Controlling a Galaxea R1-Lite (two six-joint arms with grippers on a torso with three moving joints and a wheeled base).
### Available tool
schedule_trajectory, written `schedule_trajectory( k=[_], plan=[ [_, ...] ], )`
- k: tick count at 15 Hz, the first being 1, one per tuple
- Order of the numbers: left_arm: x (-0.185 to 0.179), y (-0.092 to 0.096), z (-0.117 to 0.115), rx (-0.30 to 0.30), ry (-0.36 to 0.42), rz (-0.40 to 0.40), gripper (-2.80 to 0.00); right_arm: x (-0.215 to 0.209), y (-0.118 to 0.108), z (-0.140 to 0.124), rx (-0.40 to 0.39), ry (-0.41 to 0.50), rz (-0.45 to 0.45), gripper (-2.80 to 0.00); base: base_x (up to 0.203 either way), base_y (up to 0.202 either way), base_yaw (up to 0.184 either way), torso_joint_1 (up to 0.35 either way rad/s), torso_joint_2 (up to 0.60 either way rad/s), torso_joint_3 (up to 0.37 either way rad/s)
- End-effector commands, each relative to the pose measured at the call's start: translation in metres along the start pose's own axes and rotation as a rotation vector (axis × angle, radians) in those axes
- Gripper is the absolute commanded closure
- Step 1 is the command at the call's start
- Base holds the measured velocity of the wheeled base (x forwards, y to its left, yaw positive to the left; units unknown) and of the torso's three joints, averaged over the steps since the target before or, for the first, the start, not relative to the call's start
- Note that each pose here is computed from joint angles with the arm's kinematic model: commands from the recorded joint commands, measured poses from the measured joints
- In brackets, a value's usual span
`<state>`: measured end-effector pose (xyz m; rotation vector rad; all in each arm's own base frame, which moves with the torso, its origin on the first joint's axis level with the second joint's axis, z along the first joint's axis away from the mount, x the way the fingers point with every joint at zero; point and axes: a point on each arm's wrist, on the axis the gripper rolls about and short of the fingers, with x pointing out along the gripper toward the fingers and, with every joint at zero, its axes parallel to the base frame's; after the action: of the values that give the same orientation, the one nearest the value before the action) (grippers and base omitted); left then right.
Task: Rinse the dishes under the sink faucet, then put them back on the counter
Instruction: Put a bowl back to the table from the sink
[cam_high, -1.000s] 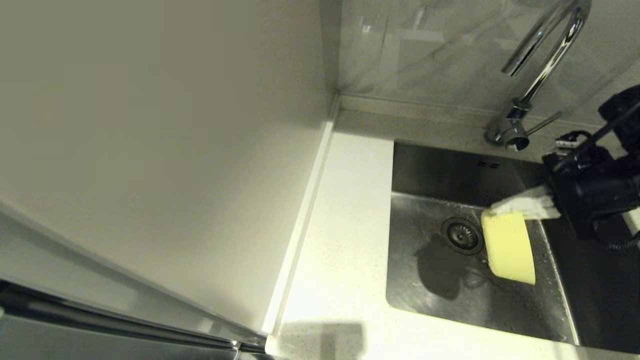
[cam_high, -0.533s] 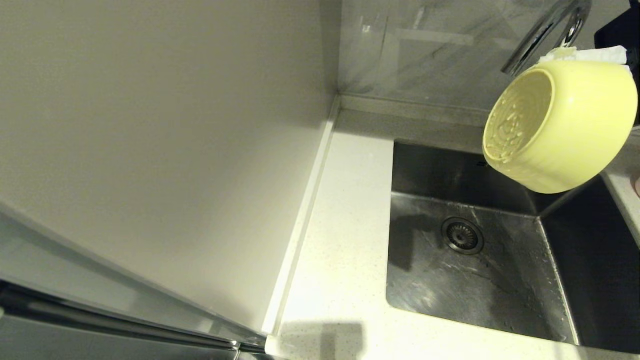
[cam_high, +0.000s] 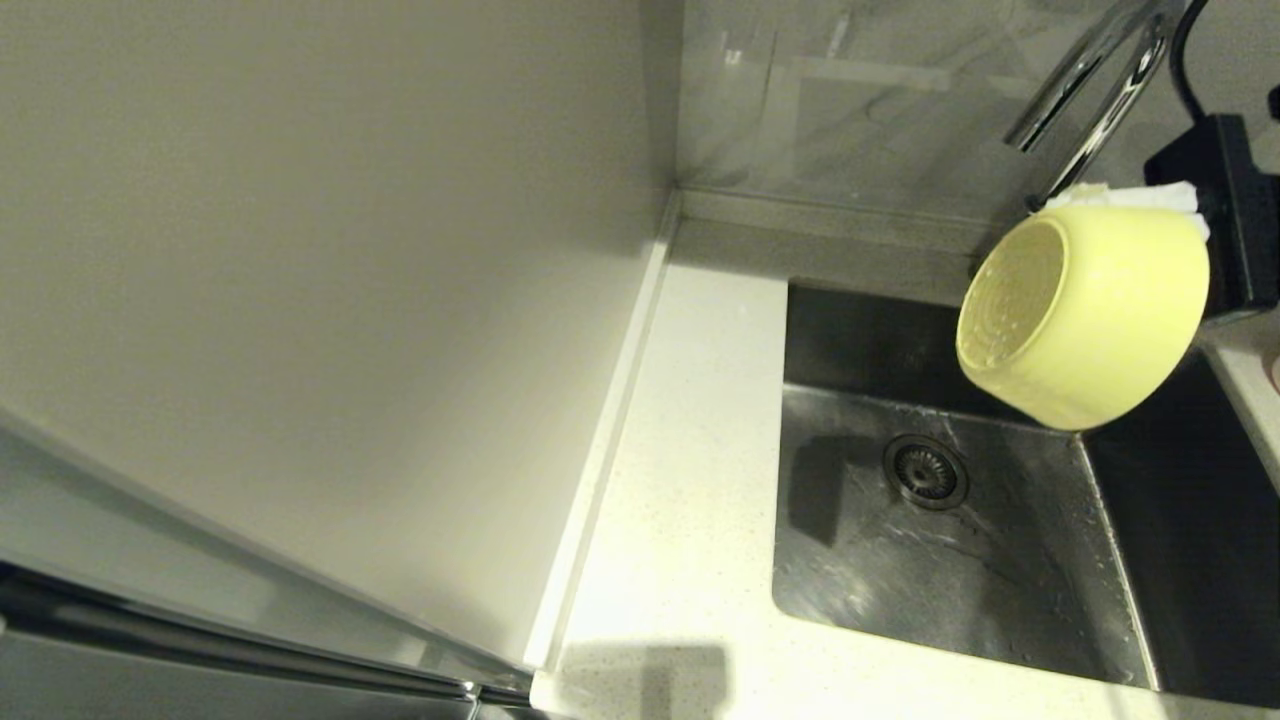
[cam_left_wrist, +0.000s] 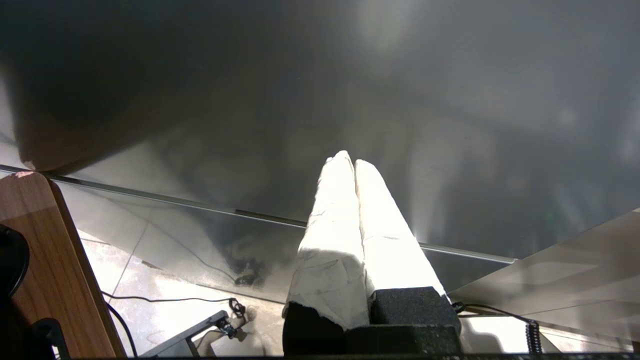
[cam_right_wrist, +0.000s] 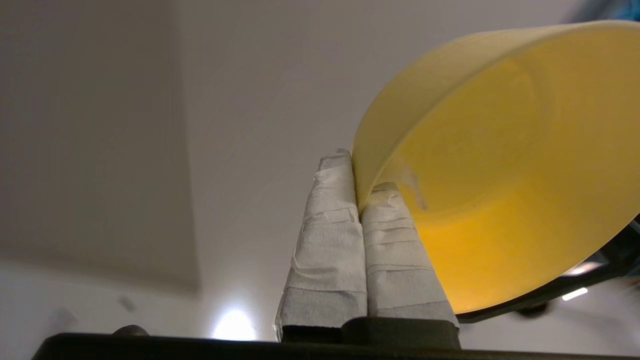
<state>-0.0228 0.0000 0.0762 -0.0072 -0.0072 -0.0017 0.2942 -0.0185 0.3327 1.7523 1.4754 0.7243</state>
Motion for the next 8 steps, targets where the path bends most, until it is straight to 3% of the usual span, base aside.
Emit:
schedule_trajectory(
  k=[1,3,5,8],
  plan=[
    [0.000,0.000,-0.001,0.000,0.003,0.000,0.00,-0.008,0.026,-0.027,-0.151,-0.007,0.020,0.00,0.000,0.000,0.000,0.000,0.00,0.000],
    [0.000,0.000,-0.001,0.000,0.003,0.000,0.00,-0.027,0.033,-0.032,-0.272,-0.065,0.056,0.00,0.000,0.000,0.000,0.000,0.00,0.000],
    [0.000,0.000,-0.001,0.000,0.003,0.000,0.00,-0.062,0.048,-0.045,-0.581,-0.184,0.097,0.00,0.000,0.000,0.000,0.000,0.00,0.000],
    [0.000,0.000,-0.001,0.000,0.003,0.000,0.00,-0.109,0.062,-0.084,-1.155,-0.397,0.071,0.00,0.000,0.000,0.000,0.000,0.00,0.000]
  ],
)
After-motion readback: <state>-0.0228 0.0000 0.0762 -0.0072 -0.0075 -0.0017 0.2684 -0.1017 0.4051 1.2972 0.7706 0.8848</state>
